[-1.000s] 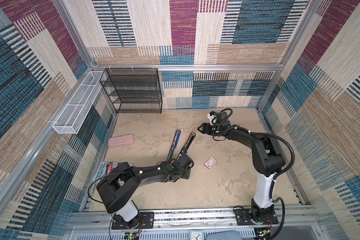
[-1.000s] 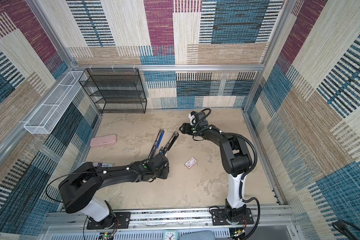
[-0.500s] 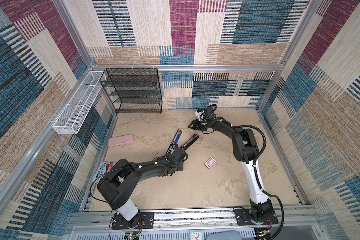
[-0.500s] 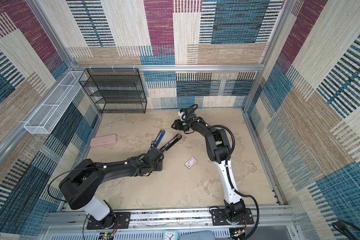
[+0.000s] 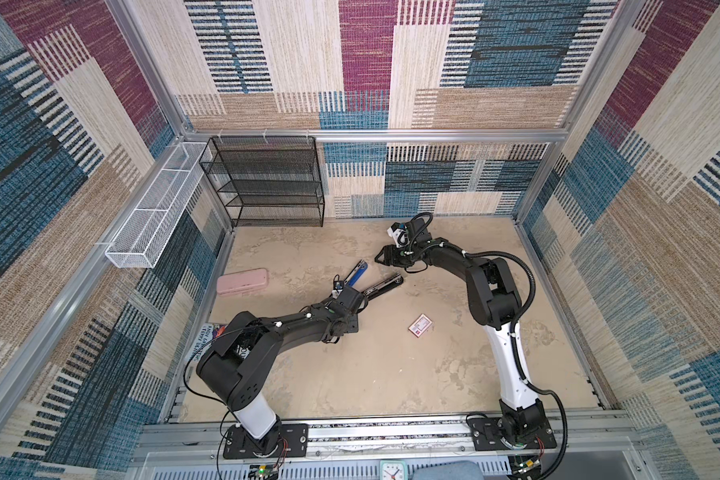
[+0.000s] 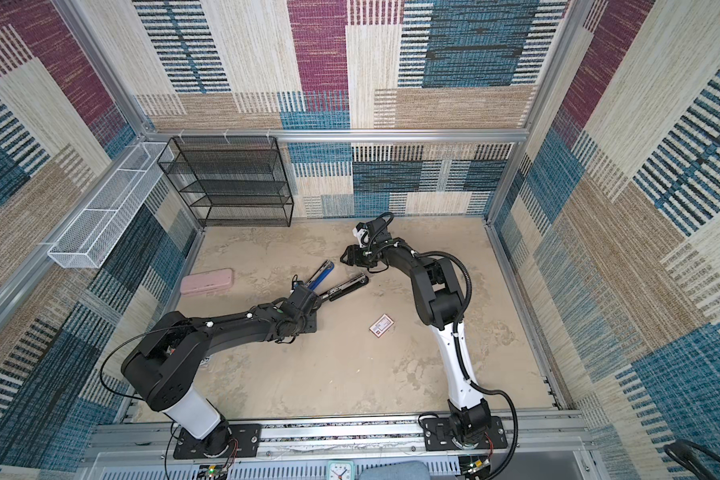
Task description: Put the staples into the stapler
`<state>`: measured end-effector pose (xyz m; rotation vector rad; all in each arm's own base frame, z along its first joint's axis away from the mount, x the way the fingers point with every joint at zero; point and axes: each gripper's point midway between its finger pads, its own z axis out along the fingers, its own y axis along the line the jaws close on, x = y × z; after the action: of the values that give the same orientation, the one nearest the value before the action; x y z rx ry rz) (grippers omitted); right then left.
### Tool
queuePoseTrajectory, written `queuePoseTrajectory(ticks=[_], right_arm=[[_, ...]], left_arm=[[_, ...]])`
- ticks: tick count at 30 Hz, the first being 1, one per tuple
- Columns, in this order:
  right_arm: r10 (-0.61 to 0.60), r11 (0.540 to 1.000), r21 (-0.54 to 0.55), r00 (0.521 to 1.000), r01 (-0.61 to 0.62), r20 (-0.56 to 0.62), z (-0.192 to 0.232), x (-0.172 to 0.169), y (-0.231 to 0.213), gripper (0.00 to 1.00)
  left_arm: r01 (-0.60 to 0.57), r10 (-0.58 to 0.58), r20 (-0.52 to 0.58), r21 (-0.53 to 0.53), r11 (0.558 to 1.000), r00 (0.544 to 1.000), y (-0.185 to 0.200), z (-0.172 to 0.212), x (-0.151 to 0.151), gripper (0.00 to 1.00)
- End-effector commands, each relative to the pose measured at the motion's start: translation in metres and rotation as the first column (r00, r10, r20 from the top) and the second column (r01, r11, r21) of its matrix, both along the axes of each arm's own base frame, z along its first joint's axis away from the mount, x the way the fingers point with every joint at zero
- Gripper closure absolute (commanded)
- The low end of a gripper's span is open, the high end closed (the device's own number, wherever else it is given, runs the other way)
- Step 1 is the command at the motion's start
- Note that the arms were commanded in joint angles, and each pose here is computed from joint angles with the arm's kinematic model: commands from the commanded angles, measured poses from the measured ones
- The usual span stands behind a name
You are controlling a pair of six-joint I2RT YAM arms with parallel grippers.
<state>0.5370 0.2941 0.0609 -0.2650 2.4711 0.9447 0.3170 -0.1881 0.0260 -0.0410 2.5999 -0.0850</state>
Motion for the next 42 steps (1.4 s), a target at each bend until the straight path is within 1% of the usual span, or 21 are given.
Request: queuePoseTrajectory(ticks=[1, 6, 9, 14, 18, 20, 22, 25, 29, 34, 41, 42], right_arm=[[0.024, 1.000, 0.008, 0.999, -0.025, 0.026, 0.009, 0.011, 0.012, 0.36], [0.079, 0.996, 0.046, 0.997, -0.080, 0.028, 0.007, 0.025, 0.042, 0.38], [0.116, 0.989, 0.084, 0.993, -0.118, 0.032, 0.007, 0.028, 0.061, 0.39], [0.166, 0.972, 0.157, 0.985, -0.173, 0.055, 0.007, 0.026, 0.082, 0.39], [0.225, 0.951, 0.207, 0.974, -0.228, 0.040, -0.002, 0.017, 0.093, 0.41], [0.263, 0.946, 0.187, 0.964, -0.265, 0.036, -0.009, 0.007, 0.099, 0.43], [0.285, 0.946, 0.150, 0.958, -0.286, 0.028, -0.019, -0.002, 0.100, 0.47], [0.289, 0.951, 0.116, 0.957, -0.288, 0.008, -0.029, -0.014, 0.094, 0.54], [0.294, 0.952, 0.082, 0.956, -0.294, 0.007, -0.032, -0.033, 0.083, 0.58], [0.303, 0.952, 0.047, 0.953, -0.303, 0.010, -0.029, -0.059, 0.070, 0.60], [0.328, 0.942, 0.077, 0.944, -0.326, -0.024, -0.033, -0.108, 0.065, 0.62], [0.327, 0.943, 0.073, 0.944, -0.323, -0.043, -0.039, -0.118, 0.062, 0.62]], left_arm=[[-0.004, 0.002, -0.054, -0.048, 0.999, 0.999, -0.007, -0.003, -0.017, 0.44], [0.021, -0.025, -0.045, -0.104, 0.994, 0.999, -0.026, 0.002, -0.031, 0.44], [0.038, -0.043, -0.035, -0.139, 0.990, 0.998, -0.038, 0.003, -0.030, 0.44], [0.032, -0.033, -0.011, -0.115, 0.993, 0.999, -0.042, 0.001, -0.016, 0.44], [-0.020, 0.019, -0.015, -0.087, 0.996, 1.000, -0.031, -0.007, -0.006, 0.44], [-0.056, 0.054, -0.021, -0.078, 0.995, 0.998, -0.022, -0.013, 0.000, 0.44], [-0.083, 0.082, -0.021, -0.076, 0.994, 0.996, -0.014, -0.016, 0.006, 0.44], [-0.118, 0.118, -0.012, -0.045, 0.992, 0.993, 0.001, -0.018, 0.014, 0.44], [-0.157, 0.156, -0.008, -0.015, 0.988, 0.988, 0.020, -0.019, 0.024, 0.44], [-0.155, 0.155, 0.003, 0.013, 0.988, 0.988, 0.032, -0.016, 0.036, 0.44], [-0.114, 0.113, 0.019, 0.036, 0.993, 0.993, 0.032, -0.009, 0.051, 0.44], [-0.105, 0.104, 0.019, 0.040, 0.994, 0.994, 0.031, -0.009, 0.054, 0.45]])
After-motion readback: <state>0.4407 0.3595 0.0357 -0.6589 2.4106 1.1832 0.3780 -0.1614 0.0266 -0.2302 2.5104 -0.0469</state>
